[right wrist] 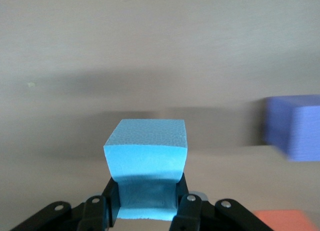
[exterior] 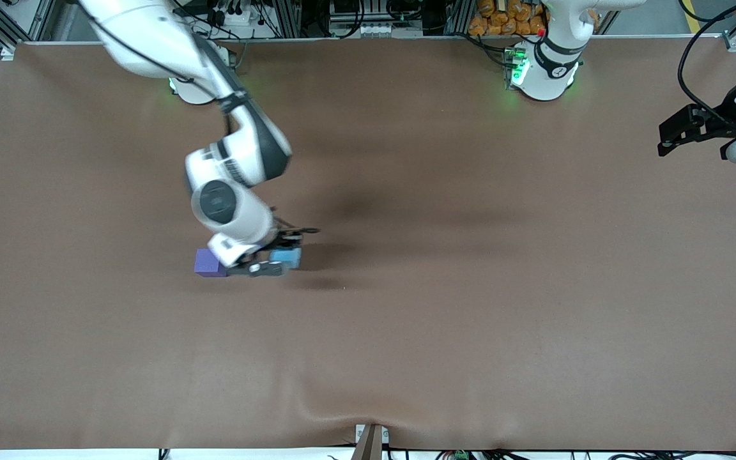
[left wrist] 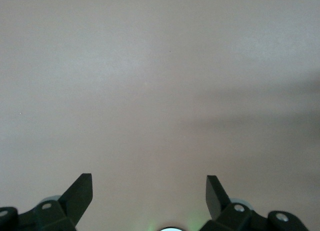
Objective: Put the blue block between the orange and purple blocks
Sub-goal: 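Carry the light-blue cube with the right gripper toward the purple cube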
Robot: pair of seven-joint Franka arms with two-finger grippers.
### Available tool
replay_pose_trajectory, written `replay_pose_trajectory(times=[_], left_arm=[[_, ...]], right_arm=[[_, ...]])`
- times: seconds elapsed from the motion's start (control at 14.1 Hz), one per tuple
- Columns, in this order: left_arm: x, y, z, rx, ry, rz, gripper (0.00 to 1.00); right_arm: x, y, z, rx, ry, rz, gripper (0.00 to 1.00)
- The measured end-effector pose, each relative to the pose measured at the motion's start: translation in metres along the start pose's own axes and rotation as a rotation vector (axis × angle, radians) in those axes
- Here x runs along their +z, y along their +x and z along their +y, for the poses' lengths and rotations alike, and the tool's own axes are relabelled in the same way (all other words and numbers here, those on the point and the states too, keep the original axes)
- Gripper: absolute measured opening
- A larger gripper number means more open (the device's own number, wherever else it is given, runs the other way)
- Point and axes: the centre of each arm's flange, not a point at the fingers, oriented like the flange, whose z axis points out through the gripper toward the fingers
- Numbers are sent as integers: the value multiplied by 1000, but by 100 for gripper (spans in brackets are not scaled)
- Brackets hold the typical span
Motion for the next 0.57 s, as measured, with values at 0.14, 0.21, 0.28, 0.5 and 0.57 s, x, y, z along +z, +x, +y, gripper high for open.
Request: replay_pose_trajectory(times=[0.14, 0.21, 0.28, 0.5, 0.57], left_arm=[[0, 0, 0, 0, 0, 0, 100], [0, 0, 0, 0, 0, 0, 100], [0, 0, 0, 0, 0, 0, 100], [0, 0, 0, 0, 0, 0, 100], [0, 0, 0, 0, 0, 0, 100]], right_arm=[[-12, 6, 34, -12, -6, -40, 47], [-16, 5, 41, -15, -10, -60, 47], [-19, 3, 46, -21, -14, -78, 47], [-26, -1, 71, -65, -13, -106, 47], [-25, -2, 84, -69, -11, -113, 47]])
